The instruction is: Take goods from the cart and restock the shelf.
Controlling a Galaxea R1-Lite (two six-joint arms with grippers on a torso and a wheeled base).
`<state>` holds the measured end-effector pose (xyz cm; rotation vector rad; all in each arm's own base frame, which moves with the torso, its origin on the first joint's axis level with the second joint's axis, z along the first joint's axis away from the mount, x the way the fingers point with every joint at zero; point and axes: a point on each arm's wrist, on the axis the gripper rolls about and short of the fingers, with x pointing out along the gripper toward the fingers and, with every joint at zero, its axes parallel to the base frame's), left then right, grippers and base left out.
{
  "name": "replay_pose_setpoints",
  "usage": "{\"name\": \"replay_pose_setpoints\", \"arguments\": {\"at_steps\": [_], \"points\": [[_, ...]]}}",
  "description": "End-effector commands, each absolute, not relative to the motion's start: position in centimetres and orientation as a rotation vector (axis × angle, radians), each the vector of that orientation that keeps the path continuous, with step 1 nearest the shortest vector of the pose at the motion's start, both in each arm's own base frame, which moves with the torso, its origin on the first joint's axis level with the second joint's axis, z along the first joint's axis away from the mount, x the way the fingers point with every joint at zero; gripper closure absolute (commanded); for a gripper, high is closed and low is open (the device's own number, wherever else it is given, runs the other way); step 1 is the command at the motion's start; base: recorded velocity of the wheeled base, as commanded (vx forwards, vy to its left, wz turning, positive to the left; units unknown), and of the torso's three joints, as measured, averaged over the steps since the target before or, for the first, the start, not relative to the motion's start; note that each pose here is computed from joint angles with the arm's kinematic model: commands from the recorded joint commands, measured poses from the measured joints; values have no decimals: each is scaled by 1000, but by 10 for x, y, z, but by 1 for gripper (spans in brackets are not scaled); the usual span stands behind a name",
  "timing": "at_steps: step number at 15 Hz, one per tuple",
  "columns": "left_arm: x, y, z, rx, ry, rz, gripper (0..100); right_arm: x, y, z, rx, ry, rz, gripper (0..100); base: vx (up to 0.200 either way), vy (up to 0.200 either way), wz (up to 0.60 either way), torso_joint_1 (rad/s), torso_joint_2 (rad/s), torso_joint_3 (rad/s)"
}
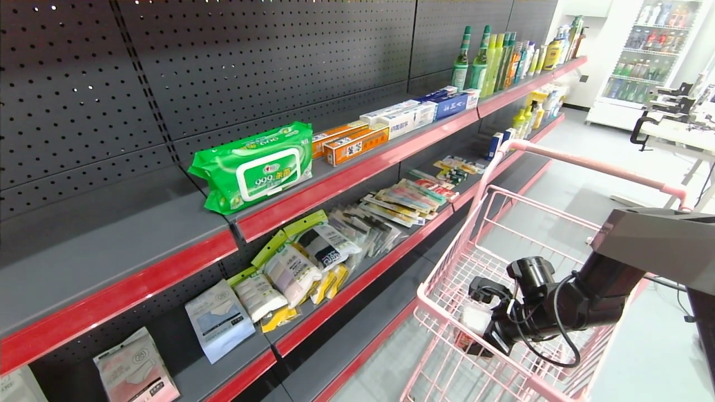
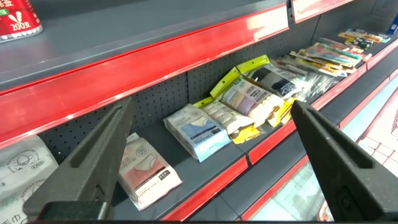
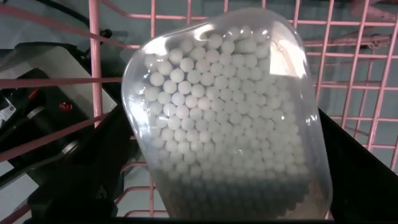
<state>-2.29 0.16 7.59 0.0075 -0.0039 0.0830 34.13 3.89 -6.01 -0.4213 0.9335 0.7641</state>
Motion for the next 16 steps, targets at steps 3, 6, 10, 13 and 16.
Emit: {"name": "replay_pose_setpoints", "arguments": {"at_steps": [3, 6, 10, 13, 16], "points": [[-23, 2, 76, 8, -3, 84, 0, 344, 37, -61, -425, 932, 750, 0, 0, 0, 0, 0, 0, 0], [-23, 2, 76, 8, -3, 84, 0, 343, 37, -67, -440, 957, 726, 100, 0, 0, 0, 0, 0, 0], [-23, 2, 76, 8, -3, 83, 0, 343, 38, -67, -401, 965, 706, 100, 0, 0, 0, 0, 0, 0], [-23, 2, 76, 8, -3, 84, 0, 348, 36, -55, -371, 915, 660, 100, 0, 0, 0, 0, 0, 0], [-23, 2, 76, 8, -3, 84, 0, 347, 39, -55, -349, 927, 652, 100, 0, 0, 0, 0, 0, 0]]}}
